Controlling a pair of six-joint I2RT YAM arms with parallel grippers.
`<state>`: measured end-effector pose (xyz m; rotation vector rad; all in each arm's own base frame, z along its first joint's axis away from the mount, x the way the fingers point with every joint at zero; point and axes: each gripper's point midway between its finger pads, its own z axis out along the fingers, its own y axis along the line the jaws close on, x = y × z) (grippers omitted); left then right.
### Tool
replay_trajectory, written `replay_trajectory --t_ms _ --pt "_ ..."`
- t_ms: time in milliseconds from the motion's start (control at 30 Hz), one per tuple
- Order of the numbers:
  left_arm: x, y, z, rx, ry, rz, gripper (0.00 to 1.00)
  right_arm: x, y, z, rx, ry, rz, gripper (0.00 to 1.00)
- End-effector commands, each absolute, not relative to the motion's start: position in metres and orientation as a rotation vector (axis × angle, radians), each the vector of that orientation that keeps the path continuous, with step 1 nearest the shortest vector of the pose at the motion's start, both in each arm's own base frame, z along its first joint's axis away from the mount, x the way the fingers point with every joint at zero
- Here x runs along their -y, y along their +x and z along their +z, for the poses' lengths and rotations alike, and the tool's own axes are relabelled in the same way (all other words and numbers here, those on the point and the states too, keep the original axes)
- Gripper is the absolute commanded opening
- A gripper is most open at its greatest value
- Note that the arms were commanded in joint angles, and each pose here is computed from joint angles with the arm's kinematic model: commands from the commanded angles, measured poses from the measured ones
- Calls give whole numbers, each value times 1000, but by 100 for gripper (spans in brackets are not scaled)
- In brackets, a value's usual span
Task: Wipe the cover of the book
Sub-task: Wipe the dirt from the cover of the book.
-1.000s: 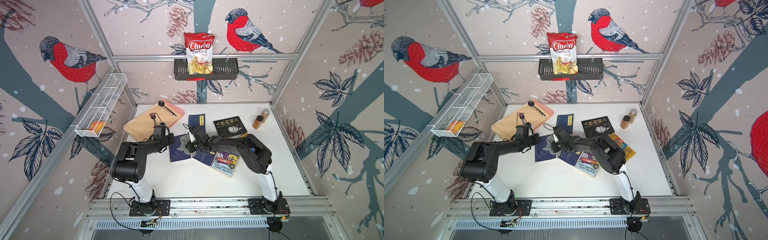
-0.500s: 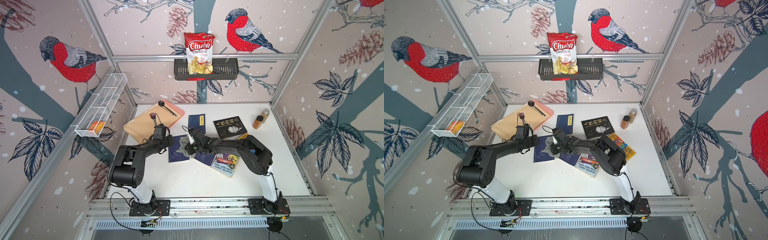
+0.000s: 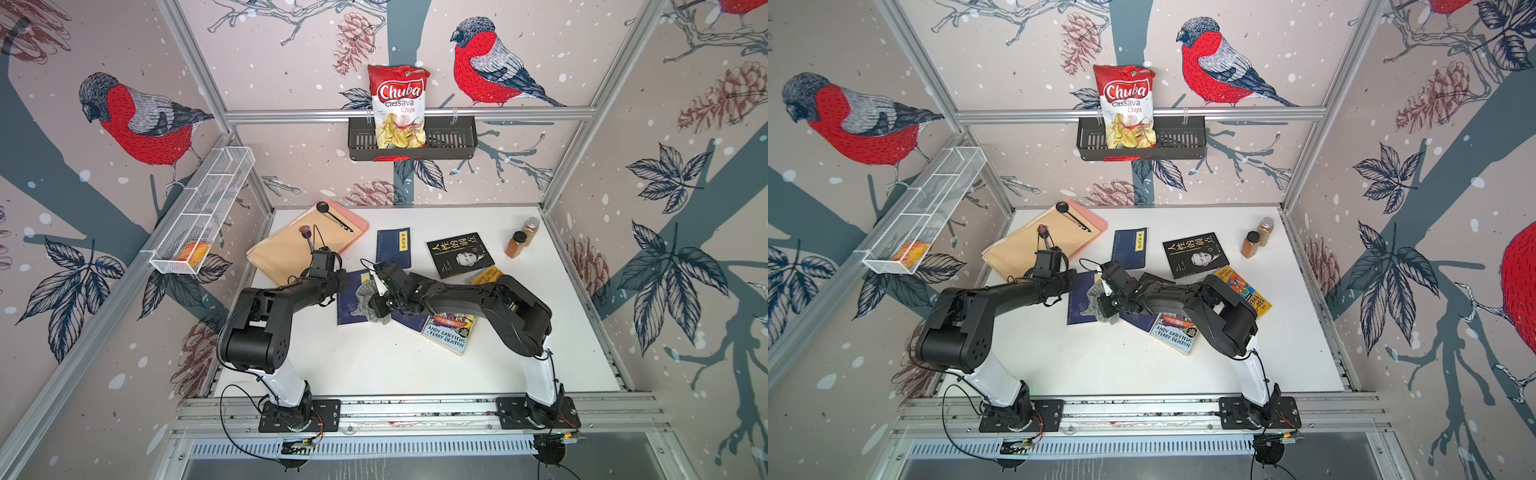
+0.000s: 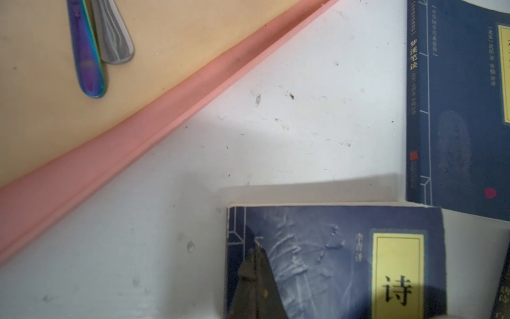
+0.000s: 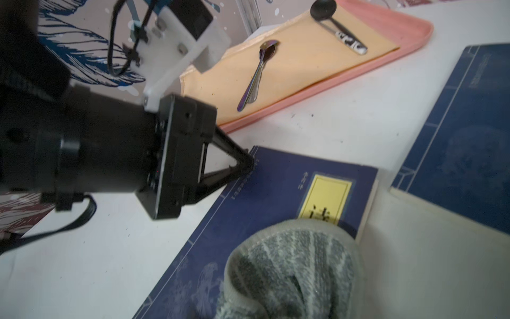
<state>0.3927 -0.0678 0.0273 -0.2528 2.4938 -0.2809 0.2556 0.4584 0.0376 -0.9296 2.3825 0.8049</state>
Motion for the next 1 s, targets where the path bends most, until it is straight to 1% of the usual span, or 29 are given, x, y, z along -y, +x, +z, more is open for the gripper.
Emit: replay_trajectory --t_ms 0,100,200,467,567,633,700,867,967 --pt "66 376 12 -2579 -260 -262 0 -458 243 36 -2404 -914 862 2" --pt "67 375 10 -2585 -261 -269 0 -458 244 30 -2416 -897 873 1" --pt "68 375 8 -2589 -259 -275 0 -463 261 30 -2409 -859 902 1" --pt "74 372 1 -2602 -260 -321 0 -480 346 38 -2383 -741 895 0" --pt "73 370 -2 -2604 -266 -329 0 -483 359 33 -2396 -749 874 0" --pt "73 370 -2 -2602 -269 -332 0 -483 355 29 -2409 -771 855 0" --pt "74 370 -3 -2606 -270 -334 0 -480 342 25 -2415 -806 825 1" --pt "73 370 -4 -2607 -274 -340 0 -470 279 19 -2427 -930 781 2" --pt "73 369 -6 -2607 -275 -344 0 -462 252 17 -2442 -941 793 2"
